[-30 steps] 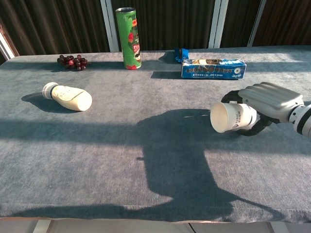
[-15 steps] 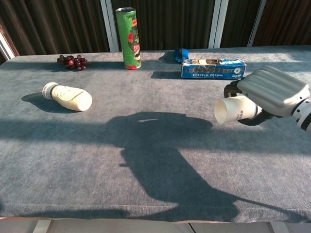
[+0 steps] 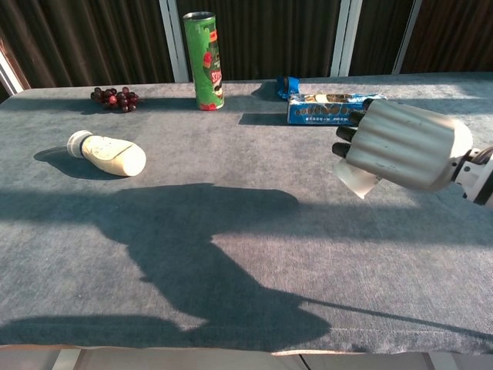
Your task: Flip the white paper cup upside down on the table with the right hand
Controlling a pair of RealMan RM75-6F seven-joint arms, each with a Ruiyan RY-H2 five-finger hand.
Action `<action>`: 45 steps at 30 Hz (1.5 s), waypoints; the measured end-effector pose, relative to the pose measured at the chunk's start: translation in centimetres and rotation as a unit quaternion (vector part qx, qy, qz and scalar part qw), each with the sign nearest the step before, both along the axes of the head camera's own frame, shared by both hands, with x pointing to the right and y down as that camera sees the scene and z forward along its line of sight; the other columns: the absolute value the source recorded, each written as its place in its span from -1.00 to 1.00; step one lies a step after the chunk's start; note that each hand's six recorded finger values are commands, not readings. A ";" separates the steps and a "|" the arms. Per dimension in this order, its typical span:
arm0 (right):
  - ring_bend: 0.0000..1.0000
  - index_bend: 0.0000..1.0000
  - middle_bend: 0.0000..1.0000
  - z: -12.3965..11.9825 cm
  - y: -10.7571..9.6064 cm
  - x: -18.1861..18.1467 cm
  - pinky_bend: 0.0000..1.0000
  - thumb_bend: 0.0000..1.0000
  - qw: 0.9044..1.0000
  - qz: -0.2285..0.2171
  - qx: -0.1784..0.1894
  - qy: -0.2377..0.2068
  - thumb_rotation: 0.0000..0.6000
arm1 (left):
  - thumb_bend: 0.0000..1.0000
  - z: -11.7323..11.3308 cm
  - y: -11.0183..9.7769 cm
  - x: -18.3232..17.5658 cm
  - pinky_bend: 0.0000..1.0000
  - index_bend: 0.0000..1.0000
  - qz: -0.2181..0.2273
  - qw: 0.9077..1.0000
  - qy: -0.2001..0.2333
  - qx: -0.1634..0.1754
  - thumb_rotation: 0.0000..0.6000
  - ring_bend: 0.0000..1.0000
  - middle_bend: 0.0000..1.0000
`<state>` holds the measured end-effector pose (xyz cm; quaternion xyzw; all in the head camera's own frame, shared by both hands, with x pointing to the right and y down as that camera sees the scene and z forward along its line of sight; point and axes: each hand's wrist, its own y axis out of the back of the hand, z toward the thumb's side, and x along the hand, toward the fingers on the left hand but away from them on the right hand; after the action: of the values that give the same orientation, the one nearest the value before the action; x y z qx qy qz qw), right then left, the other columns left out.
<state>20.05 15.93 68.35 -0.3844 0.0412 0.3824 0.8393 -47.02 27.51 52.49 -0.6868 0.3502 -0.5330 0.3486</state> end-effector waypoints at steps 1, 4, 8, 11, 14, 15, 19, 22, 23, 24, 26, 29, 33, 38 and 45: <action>0.15 0.48 0.09 0.1 0.2 -0.3 0.42 0.16 1.000 -0.019 0.004 0.018 1.00 | -0.04 0.0 0.0 0.0 -0.72 -0.51 0.000 1.000 0.000 0.000 1.00 -0.88 -0.72; 0.10 0.43 0.09 0.5 0.6 -0.7 0.38 0.16 0.997 -0.053 0.004 0.054 1.00 | -0.04 0.1 0.0 0.1 -0.72 -0.51 0.001 1.000 -0.001 -0.002 1.00 -0.88 -0.72; -0.03 0.30 0.08 1.2 1.0 -1.0 0.24 0.16 0.992 -0.081 -0.001 0.098 1.00 | -0.04 0.2 0.0 0.1 -0.72 -0.51 0.002 1.000 -0.003 -0.004 1.00 -0.89 -0.72; -0.13 0.19 0.02 1.7 0.9 -1.0 0.15 0.13 0.990 -0.078 -0.007 0.116 1.00 | -0.04 0.2 0.0 0.1 -0.72 -0.51 0.002 1.000 -0.003 -0.005 1.00 -0.88 -0.72; -0.25 0.10 -0.06 2.1 0.7 -1.2 0.05 0.10 0.990 -0.069 -0.013 0.119 1.00 | -0.04 0.2 0.0 0.1 -0.72 -0.51 0.000 1.000 -0.003 -0.005 1.00 -0.88 -0.72; -0.28 0.07 -0.09 2.2 0.6 -1.2 0.01 0.08 0.991 -0.066 -0.013 0.119 1.00 | -0.04 0.2 0.0 0.1 -0.72 -0.51 0.000 1.000 -0.003 -0.004 1.00 -0.88 -0.72; -0.35 -0.02 -0.16 2.7 0.5 -1.0 -0.05 0.02 0.992 -0.051 -0.017 0.117 1.00 | -0.04 0.2 -0.1 0.0 -0.72 -0.51 -0.001 1.000 -0.003 -0.004 1.00 -0.88 -0.72; -0.42 -0.10 -0.23 2.9 0.5 -1.0 -0.11 -0.09 0.993 -0.041 -0.023 0.109 1.00 | -0.04 0.2 0.0 0.0 -0.72 -0.51 0.000 1.000 -0.003 -0.004 1.00 -0.88 -0.72; -0.45 -0.14 -0.27 2.9 0.5 -0.9 -0.14 -0.13 0.993 -0.036 -0.025 0.105 1.00 | -0.04 0.2 0.0 0.0 -0.72 -0.51 0.000 1.000 -0.002 -0.004 1.00 -0.88 -0.72; -0.47 -0.16 -0.29 3.0 0.5 -0.9 -0.16 -0.16 0.994 -0.032 -0.027 0.102 1.00 | -0.04 0.2 0.0 0.0 -0.72 -0.51 0.000 1.000 -0.002 -0.004 1.00 -0.88 -0.72; -0.52 -0.21 -0.36 3.0 0.5 -0.8 -0.22 -0.24 0.995 -0.023 -0.030 0.096 1.00 | -0.04 0.2 0.0 0.0 -0.72 -0.51 0.000 1.000 -0.002 -0.004 1.00 -0.88 -0.72; -0.61 -0.31 -0.48 3.0 0.5 -0.6 -0.30 -0.34 0.995 -0.013 -0.035 0.088 1.00 | -0.04 0.2 0.0 0.1 -0.72 -0.51 0.000 1.000 -0.002 -0.004 1.00 -0.88 -0.72; -0.77 -0.54 -0.69 2.9 0.3 -0.2 -0.43 -0.47 0.996 0.007 -0.042 0.075 1.00 | -0.04 0.2 0.0 0.1 -0.72 -0.51 0.000 1.000 -0.002 -0.004 1.00 -0.88 -0.72; -0.98 -0.95 -0.94 2.2 0.1 0.0 -0.65 -0.57 0.996 0.043 -0.061 0.043 1.00 | -0.04 0.2 0.0 0.1 -0.72 -0.51 0.000 1.000 -0.003 -0.004 1.00 -0.88 -0.72; -1.00 -1.00 -1.00 -1.0 -0.4 0.2 -0.81 -0.70 0.987 0.110 -0.109 -0.052 1.00 | -0.04 0.3 0.0 0.1 -0.72 -0.51 0.001 1.000 -0.004 -0.004 1.00 -0.88 -0.72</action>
<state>20.27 15.57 67.38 -0.4952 -0.0031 0.4453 0.7460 -46.92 27.51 52.74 -0.6862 0.3458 -0.5372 0.3477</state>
